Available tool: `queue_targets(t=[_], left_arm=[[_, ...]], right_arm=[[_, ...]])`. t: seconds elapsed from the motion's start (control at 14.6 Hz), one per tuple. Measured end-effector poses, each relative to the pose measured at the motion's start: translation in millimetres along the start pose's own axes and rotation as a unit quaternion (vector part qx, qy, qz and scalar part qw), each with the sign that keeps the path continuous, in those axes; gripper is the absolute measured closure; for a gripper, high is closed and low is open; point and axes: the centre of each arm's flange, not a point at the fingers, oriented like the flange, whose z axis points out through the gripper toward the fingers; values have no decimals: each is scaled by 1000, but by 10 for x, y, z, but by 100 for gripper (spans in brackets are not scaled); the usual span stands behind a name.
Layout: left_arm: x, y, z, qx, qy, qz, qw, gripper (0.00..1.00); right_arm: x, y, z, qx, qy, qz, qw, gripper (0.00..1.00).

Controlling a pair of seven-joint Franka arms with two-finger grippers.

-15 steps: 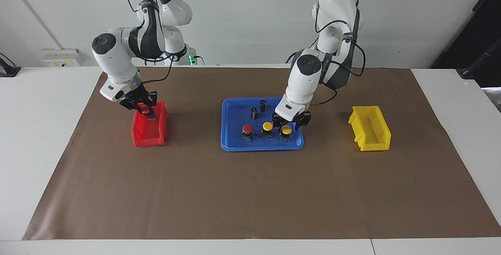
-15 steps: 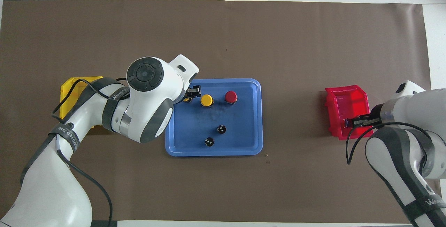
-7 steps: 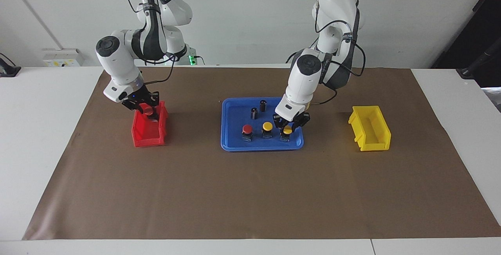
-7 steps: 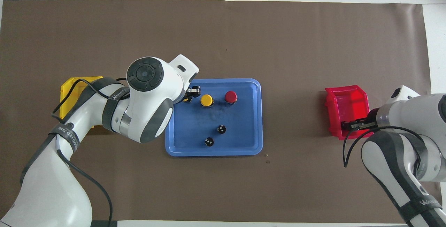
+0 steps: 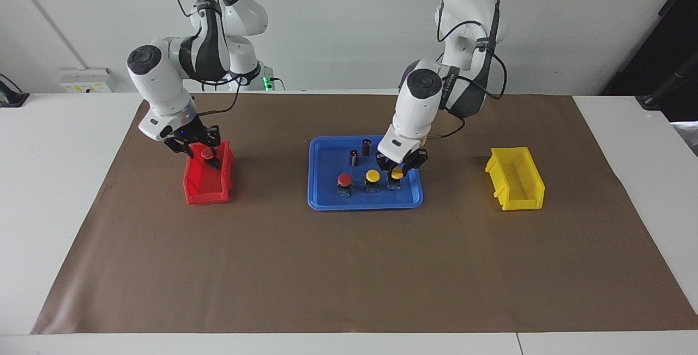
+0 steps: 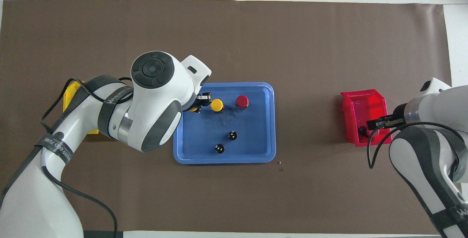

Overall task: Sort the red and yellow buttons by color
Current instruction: 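Carry the yellow button to the yellow bin while the right gripper returns to the tray, then grasp the second red button with the right gripper while the left gripper releases, then carry the red button to the red bin and open the right gripper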

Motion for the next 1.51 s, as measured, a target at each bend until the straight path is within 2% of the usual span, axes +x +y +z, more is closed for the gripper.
queue_targets(t=[0.14,0.27,0.41,0.55,0.68,0.89,1.23,1.51], left_arm=[[102,-635,-429,-3,-10,11,1000,58],[275,-1545,-683,-10,-19,29,999,58],[398,-2380,-730,-17,-23,28,999,58],[433,-2854,-630,-17,-30,19,999,58],[447,-3060,-501,-15,-29,25,999,58],[432,-3123,-197,-13,-29,23,999,58],[432,-3324,181,-12,-14,4,1000,58],[398,-3316,461,-11,-7,4,1000,58]], right_arm=[[173,-194,-263,0,-1,13,1000,35],[420,-593,-444,3,14,42,999,35],[686,-1307,-580,15,30,85,996,35],[943,-2136,-761,26,50,116,992,35],[1147,-2857,-821,35,60,132,989,35],[1310,-3414,-527,36,62,133,988,35],[1535,-3561,216,20,65,123,990,34],[1542,-3594,437,16,59,120,991,34]])
